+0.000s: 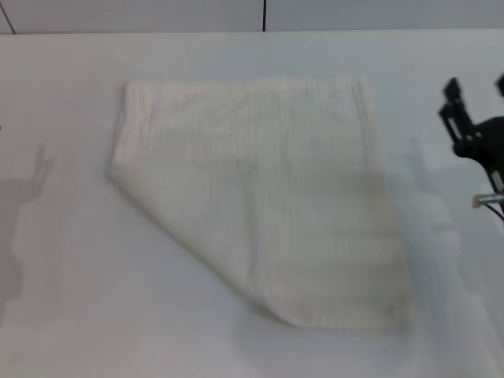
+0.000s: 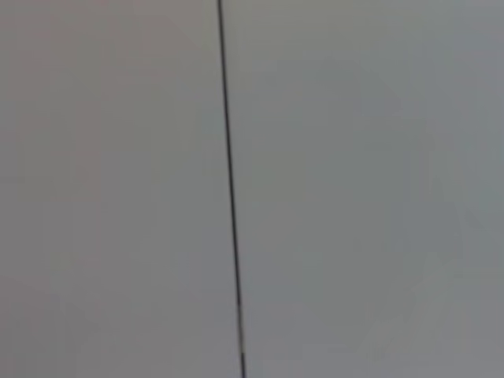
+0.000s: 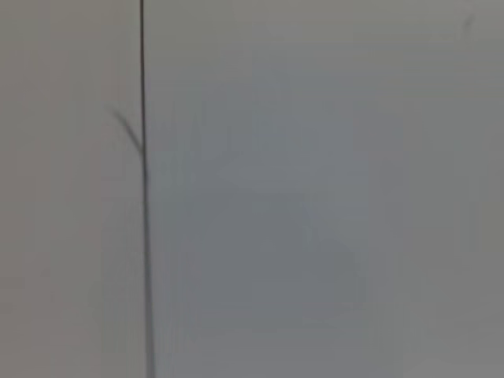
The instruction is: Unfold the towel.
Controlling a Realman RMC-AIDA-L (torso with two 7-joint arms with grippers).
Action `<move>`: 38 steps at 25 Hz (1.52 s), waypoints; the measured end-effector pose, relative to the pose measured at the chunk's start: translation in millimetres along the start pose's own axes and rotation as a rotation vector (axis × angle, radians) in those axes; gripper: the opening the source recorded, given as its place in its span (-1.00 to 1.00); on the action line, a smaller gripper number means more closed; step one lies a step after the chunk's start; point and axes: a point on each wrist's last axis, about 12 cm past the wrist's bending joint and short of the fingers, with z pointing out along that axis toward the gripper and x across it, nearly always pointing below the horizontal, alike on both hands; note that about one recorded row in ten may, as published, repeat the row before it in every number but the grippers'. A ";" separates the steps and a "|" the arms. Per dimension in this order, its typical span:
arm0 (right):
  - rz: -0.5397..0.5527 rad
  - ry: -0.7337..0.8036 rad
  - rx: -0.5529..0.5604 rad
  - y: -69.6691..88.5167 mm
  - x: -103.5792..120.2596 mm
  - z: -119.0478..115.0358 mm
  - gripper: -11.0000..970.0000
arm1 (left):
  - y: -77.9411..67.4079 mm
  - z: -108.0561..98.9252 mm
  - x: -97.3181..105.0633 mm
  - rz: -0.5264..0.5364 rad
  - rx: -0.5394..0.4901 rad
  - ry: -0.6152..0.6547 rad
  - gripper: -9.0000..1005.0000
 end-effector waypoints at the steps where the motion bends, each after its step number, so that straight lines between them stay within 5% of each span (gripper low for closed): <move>1: 0.043 0.060 -0.033 3.3 -5.3 11.5 0.48 | -2.5 3.2 -2.1 0.002 0.006 -0.002 0.72; 9: 0.033 0.317 -0.095 24.0 -46.4 62.6 0.48 | -29.4 39.6 -27.6 0.012 0.184 0.090 0.72; 11: 0.029 0.410 -0.149 25.4 -65.2 77.0 0.34 | -39.4 50.2 -39.6 0.041 0.256 0.137 0.72; 18: 0.190 0.636 -0.261 -4.6 -108.5 116.6 -0.20 | -53.2 67.8 -72.1 0.044 0.383 0.245 0.71; 21: 0.226 0.796 -0.244 -22.5 -106.3 146.0 -0.47 | -65.5 72.9 -86.5 0.076 0.453 0.293 0.71; 26: 0.218 0.946 -0.211 -26.2 -96.4 180.6 -0.85 | -84.4 76.8 -105.7 0.150 0.506 0.390 0.71; 31: 0.184 0.995 -0.224 -16.5 -94.4 199.4 -0.92 | -120.5 77.9 -124.4 0.280 0.586 0.502 0.71; 38: 0.178 1.041 -0.253 -3.8 -93.9 214.2 -0.98 | -140.8 85.6 -130.9 0.328 0.698 0.594 0.71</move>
